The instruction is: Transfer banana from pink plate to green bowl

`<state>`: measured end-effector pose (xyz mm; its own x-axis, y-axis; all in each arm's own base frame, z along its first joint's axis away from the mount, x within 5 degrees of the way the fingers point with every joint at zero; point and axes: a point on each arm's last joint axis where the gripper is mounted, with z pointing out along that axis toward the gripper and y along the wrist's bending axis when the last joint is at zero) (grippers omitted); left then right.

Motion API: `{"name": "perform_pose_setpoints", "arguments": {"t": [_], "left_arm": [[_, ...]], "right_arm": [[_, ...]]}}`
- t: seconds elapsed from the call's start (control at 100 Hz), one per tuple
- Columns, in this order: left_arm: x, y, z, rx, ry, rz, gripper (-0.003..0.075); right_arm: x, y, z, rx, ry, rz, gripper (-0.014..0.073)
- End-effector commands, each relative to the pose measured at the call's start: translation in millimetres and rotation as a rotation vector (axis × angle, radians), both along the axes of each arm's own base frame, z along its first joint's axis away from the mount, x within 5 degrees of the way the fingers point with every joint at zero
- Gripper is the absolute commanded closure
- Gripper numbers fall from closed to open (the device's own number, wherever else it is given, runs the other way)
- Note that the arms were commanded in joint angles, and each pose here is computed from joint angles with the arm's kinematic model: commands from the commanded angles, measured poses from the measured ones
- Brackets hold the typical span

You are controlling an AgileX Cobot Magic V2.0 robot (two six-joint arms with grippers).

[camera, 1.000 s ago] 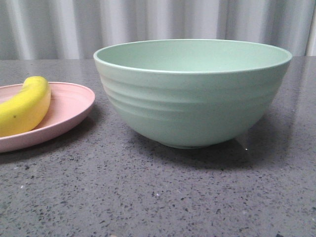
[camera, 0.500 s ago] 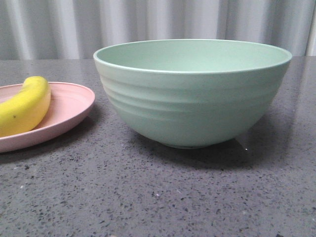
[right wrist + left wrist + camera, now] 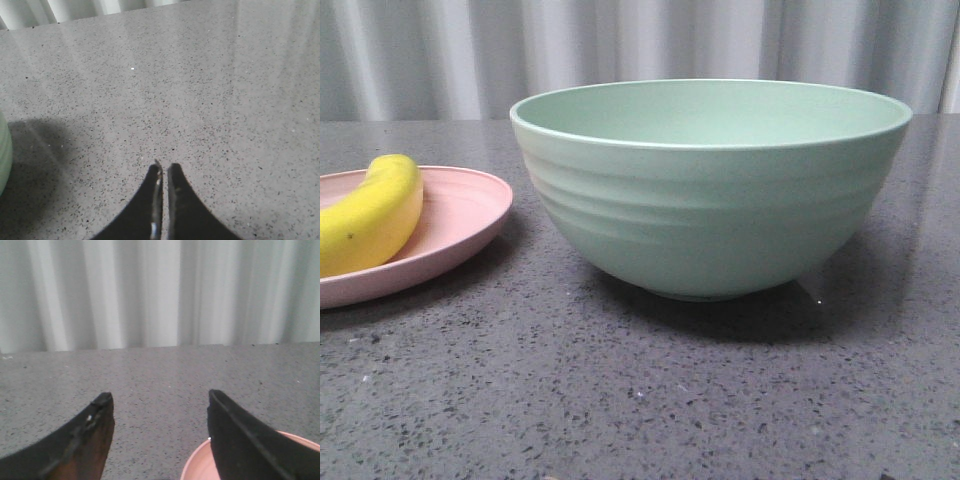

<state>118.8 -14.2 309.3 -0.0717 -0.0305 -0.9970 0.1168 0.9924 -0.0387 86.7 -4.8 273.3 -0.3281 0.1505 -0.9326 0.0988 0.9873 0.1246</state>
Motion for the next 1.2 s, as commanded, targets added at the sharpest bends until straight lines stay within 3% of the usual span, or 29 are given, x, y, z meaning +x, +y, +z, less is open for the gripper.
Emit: {"name": "perform_pose_setpoints", "arguments": {"t": [0.0, 0.29, 0.63, 1.19], "left_arm": [[10, -8, 20, -0.016, 0.009, -0.055, 0.0334], [33, -48, 16, 0.035, 0.296, -0.276, 0.0334], [55, -80, -17, 0.120, 0.558, -0.382, 0.0334], [77, -92, -46, 0.149, 0.681, -0.376, 0.0334]], "right_arm": [[3, -1, 17, -0.006, -0.089, -0.013, 0.0659], [3, -1, 17, -0.006, -0.089, -0.013, 0.0659], [3, -1, 17, -0.006, -0.089, -0.013, 0.0659], [4, -1, 16, -0.005, -0.089, -0.013, 0.0659]]}}
